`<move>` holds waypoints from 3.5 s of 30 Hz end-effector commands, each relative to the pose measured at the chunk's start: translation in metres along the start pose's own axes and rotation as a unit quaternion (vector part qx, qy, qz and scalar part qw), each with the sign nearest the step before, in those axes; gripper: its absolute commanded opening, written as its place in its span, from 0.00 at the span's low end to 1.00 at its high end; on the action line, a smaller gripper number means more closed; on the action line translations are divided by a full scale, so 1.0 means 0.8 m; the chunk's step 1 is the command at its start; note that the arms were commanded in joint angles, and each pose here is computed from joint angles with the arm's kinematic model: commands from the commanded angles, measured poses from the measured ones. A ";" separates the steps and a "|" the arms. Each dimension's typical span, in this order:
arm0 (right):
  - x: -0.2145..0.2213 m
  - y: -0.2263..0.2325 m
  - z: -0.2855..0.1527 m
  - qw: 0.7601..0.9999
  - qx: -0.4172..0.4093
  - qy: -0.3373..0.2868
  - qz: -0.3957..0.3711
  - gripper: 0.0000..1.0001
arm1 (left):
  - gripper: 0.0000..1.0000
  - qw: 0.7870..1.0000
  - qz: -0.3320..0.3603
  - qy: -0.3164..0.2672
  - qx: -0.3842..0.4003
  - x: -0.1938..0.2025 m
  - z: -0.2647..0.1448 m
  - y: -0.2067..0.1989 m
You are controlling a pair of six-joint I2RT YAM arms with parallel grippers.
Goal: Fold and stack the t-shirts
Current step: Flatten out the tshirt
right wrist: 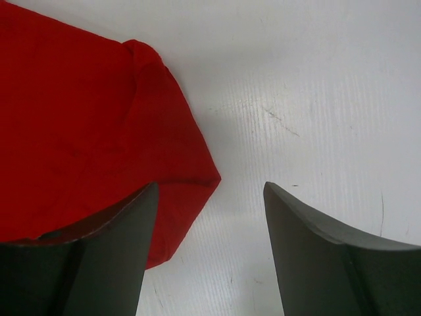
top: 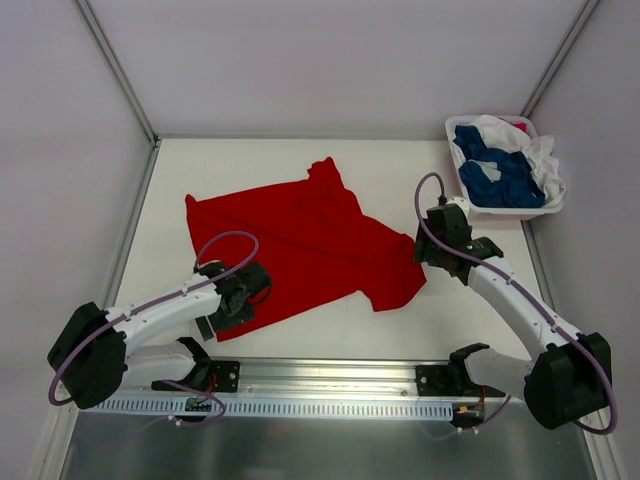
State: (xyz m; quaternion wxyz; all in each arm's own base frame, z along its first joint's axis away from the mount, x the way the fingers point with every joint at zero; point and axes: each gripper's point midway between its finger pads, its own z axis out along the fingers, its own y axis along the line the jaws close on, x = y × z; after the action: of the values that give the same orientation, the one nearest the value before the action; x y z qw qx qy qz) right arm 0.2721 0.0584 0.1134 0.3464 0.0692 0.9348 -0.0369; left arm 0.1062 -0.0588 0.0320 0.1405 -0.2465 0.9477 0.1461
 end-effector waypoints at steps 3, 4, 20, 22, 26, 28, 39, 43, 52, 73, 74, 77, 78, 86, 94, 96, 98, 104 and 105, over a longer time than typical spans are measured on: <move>-0.008 0.008 -0.005 0.999 -0.029 -0.014 0.002 0.69 | 0.73 0.998 -0.024 -0.020 -0.049 -0.005 0.007 0.015; -0.010 0.008 -0.009 0.999 -0.034 -0.019 0.005 0.69 | 0.72 0.998 -0.025 -0.020 -0.051 -0.004 0.010 0.013; -0.028 0.005 -0.045 0.995 -0.071 -0.059 0.026 0.69 | 0.49 0.999 -0.022 0.010 -0.024 0.016 0.018 -0.010; -0.030 0.005 -0.051 0.994 -0.079 -0.067 0.030 0.69 | 0.22 0.999 -0.022 0.008 -0.025 0.015 0.018 -0.011; -0.032 0.003 -0.058 0.994 -0.082 -0.072 0.031 0.69 | 0.00 0.999 -0.022 0.008 -0.026 0.014 0.018 -0.013; -0.030 0.001 -0.059 0.994 -0.081 -0.070 0.027 0.69 | 0.00 0.999 -0.021 0.008 -0.026 0.015 0.018 -0.012; 0.054 0.018 -0.011 0.993 -0.107 0.024 0.036 0.69 | 0.00 1.000 -0.018 0.003 -0.025 0.014 0.018 -0.013; 0.072 0.014 0.000 0.994 -0.097 0.037 0.037 0.69 | 0.00 1.000 -0.017 0.002 -0.024 0.014 0.018 -0.013; 0.084 0.025 0.018 0.993 -0.103 0.057 0.027 0.66 | 0.00 1.000 -0.018 0.000 -0.022 0.014 0.019 -0.010; 0.093 0.069 0.047 0.989 -0.118 0.092 -0.019 0.30 | 0.00 1.000 -0.016 0.000 -0.023 0.014 0.019 -0.010; 0.092 0.069 0.046 0.989 -0.117 0.091 -0.018 0.21 | 0.00 1.000 -0.017 -0.001 -0.022 0.014 0.019 -0.010; 0.091 0.069 0.046 0.989 -0.114 0.090 -0.021 0.06 | 0.00 1.000 -0.017 -0.002 -0.020 0.013 0.019 -0.010; 0.089 0.069 0.046 0.989 -0.113 0.088 -0.020 0.02 | 0.00 1.000 -0.017 -0.002 -0.020 0.013 0.018 -0.010; 0.068 0.073 0.030 0.991 -0.120 0.063 -0.022 0.00 | 0.00 0.999 -0.017 -0.023 0.016 -0.004 0.000 -0.027; -0.040 0.073 -0.047 0.989 -0.137 -0.056 -0.030 0.00 | 0.00 0.986 -0.011 -0.132 0.103 -0.100 -0.105 -0.078; -0.078 0.074 -0.077 0.984 -0.146 -0.097 -0.031 0.00 | 0.00 0.980 -0.003 -0.170 0.108 -0.126 -0.130 -0.077; -0.107 0.073 -0.105 0.979 -0.154 -0.126 -0.036 0.01 | 0.00 0.969 -0.008 -0.215 0.123 -0.159 -0.169 -0.077; -0.157 0.062 -0.159 0.970 -0.153 -0.185 -0.042 0.00 | 0.00 0.940 -0.028 -0.305 0.150 -0.223 -0.257 -0.055; -0.167 0.060 -0.170 0.968 -0.152 -0.196 -0.045 0.00 | 0.00 0.934 -0.035 -0.325 0.147 -0.234 -0.269 -0.045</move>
State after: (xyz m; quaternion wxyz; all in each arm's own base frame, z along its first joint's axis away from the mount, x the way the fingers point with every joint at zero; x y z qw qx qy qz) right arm 0.2986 0.1199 0.2738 0.5058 -0.0195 0.8562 0.1037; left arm 0.2413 -0.1161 0.2415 0.4198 -0.2193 0.8804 0.0228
